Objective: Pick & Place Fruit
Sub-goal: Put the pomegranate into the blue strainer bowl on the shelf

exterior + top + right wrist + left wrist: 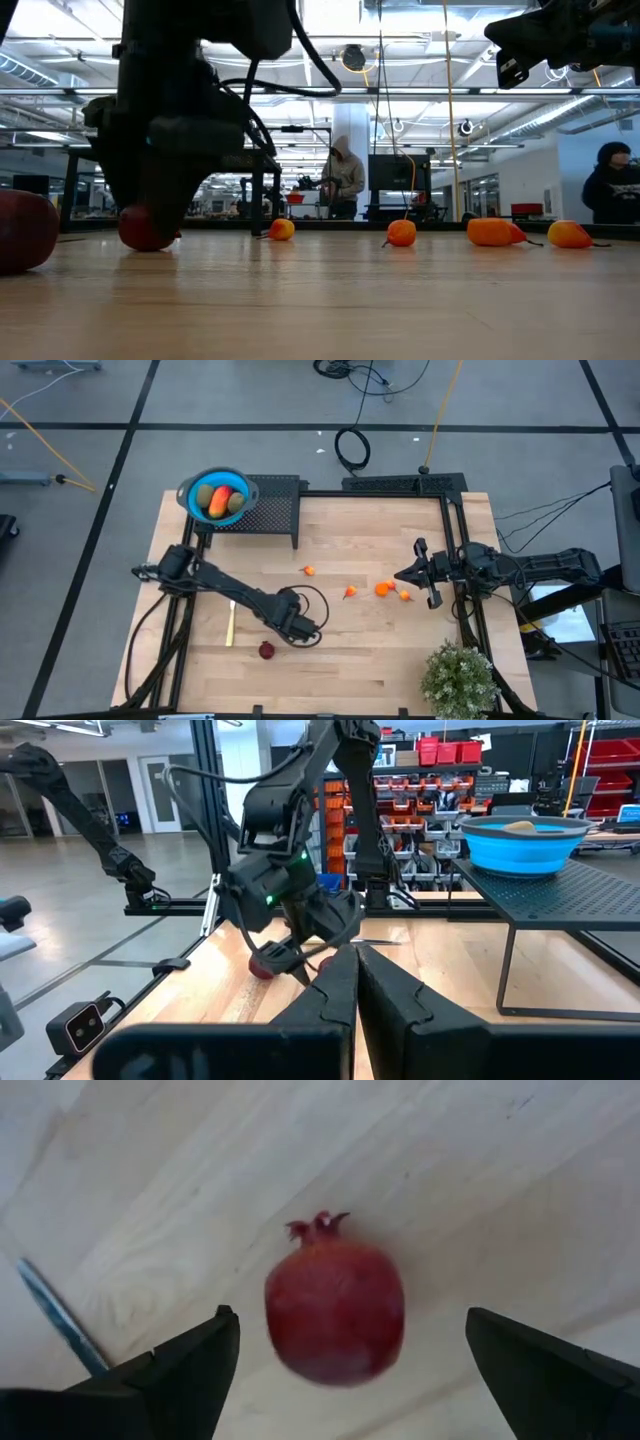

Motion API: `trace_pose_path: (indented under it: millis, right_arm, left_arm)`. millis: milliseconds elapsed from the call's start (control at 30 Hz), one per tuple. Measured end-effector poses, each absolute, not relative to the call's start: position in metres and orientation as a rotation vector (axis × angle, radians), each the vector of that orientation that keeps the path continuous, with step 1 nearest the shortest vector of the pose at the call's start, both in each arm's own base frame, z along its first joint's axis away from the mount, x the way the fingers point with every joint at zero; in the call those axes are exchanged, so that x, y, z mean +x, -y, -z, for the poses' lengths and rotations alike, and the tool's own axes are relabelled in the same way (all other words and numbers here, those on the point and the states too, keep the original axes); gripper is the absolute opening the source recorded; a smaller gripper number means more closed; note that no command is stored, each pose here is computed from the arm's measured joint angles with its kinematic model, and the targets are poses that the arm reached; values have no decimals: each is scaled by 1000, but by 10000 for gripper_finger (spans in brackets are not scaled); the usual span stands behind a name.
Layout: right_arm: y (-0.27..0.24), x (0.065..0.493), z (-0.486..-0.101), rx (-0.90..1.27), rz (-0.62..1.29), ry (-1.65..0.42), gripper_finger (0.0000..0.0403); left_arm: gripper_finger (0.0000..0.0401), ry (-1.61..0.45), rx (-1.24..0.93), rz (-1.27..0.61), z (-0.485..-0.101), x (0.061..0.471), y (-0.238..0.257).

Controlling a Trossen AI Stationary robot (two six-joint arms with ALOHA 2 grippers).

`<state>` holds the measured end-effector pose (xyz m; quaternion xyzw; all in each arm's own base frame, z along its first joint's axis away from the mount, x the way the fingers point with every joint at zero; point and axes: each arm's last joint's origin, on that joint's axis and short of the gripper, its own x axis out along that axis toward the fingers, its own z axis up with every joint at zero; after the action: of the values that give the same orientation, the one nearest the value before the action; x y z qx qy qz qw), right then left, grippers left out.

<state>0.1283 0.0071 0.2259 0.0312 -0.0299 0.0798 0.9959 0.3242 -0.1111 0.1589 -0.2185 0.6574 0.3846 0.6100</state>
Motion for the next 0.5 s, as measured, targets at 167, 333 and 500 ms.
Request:
trace_pose_path:
  millis: [167,333,500]
  right_arm:
    - [-7,128,-226,63,-160,60,4]
    - [-7,128,-226,63,-160,59,4]
    - [-7,128,-226,63,-160,60,4]
  left_arm:
    - [385,-1519,-475,-890,-155,324,103]
    - [366,-1564,-478,-893,-149,320,96]
    - [328,-1576,-497,-878,-147,319,96]
